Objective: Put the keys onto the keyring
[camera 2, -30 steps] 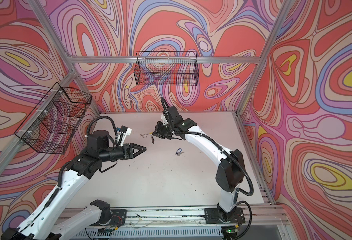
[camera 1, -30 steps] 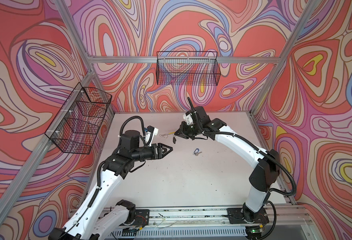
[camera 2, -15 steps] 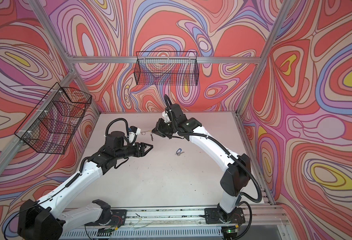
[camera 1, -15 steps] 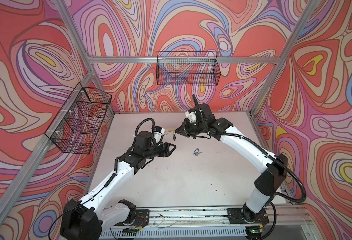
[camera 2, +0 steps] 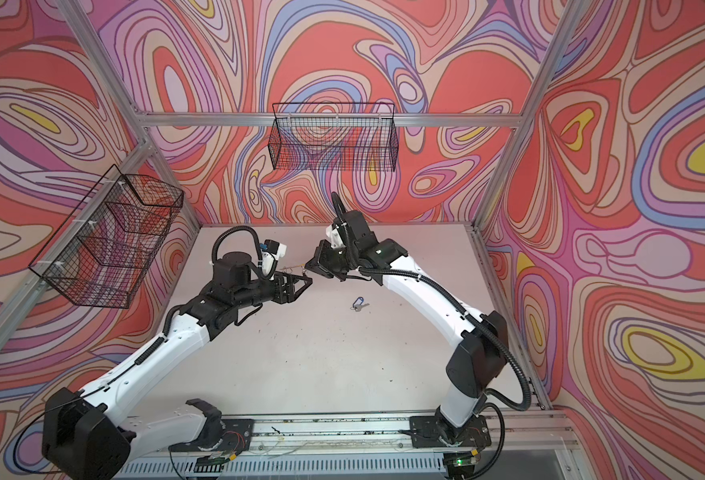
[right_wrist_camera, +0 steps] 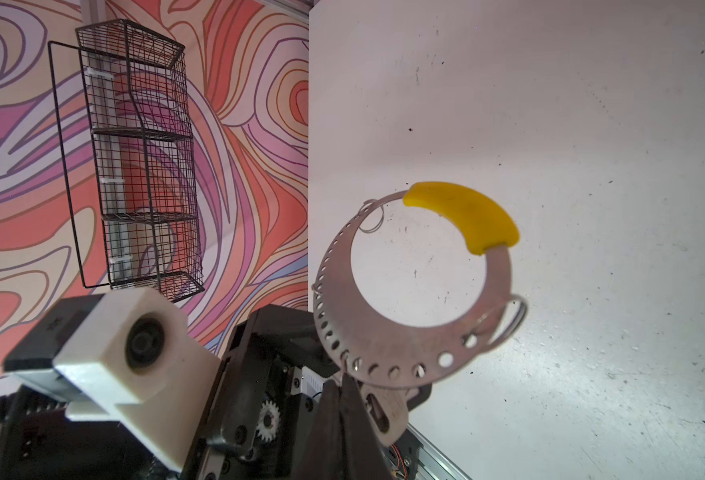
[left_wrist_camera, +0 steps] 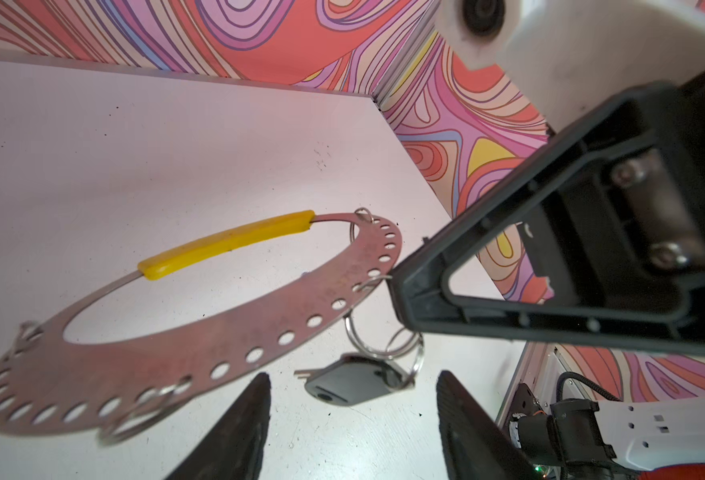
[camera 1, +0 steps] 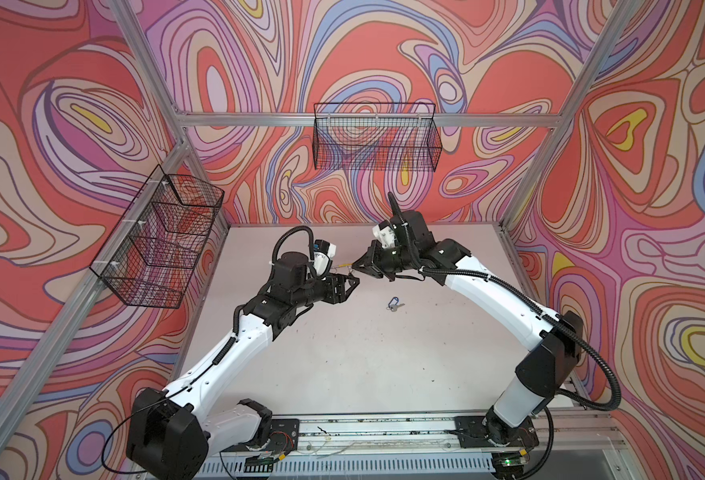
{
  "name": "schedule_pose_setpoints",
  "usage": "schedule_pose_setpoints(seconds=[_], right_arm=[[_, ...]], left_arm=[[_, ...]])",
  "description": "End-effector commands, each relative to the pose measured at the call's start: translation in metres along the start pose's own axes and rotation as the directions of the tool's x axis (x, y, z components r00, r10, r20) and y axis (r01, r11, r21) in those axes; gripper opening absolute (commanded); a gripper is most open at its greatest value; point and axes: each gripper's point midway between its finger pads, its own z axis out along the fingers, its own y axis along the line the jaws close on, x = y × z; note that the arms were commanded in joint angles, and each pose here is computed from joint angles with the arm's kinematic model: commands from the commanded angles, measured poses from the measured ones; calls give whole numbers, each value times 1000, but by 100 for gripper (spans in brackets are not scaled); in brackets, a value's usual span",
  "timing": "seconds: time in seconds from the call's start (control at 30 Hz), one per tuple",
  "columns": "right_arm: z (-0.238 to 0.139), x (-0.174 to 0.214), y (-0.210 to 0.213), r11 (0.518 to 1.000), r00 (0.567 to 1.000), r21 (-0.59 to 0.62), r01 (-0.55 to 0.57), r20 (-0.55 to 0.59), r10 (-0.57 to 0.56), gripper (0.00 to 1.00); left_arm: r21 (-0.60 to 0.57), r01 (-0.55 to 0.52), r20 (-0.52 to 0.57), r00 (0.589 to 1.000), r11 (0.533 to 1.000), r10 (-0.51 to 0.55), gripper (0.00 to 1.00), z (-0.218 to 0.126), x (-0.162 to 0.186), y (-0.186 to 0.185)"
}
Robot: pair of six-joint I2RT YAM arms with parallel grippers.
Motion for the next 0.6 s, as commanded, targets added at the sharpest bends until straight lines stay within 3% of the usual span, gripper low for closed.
schedule_pose_setpoints(seconds=[0.0, 0.33, 0.57], right_arm=[[-9, 0, 16, 999, 1000, -48, 19, 15, -18, 0], [-9, 1, 15, 998, 1000, -54, 24, 10, -23, 0], [-6, 1, 13, 999, 1000, -48, 21, 6, -21, 0]], left_arm=[[-19, -33, 38, 999, 999, 34, 64, 0, -16, -2], [-75, -9, 59, 998, 997, 13, 50, 2, -21, 9], [-104, -7, 67, 998, 995, 14, 33, -6, -19, 11]])
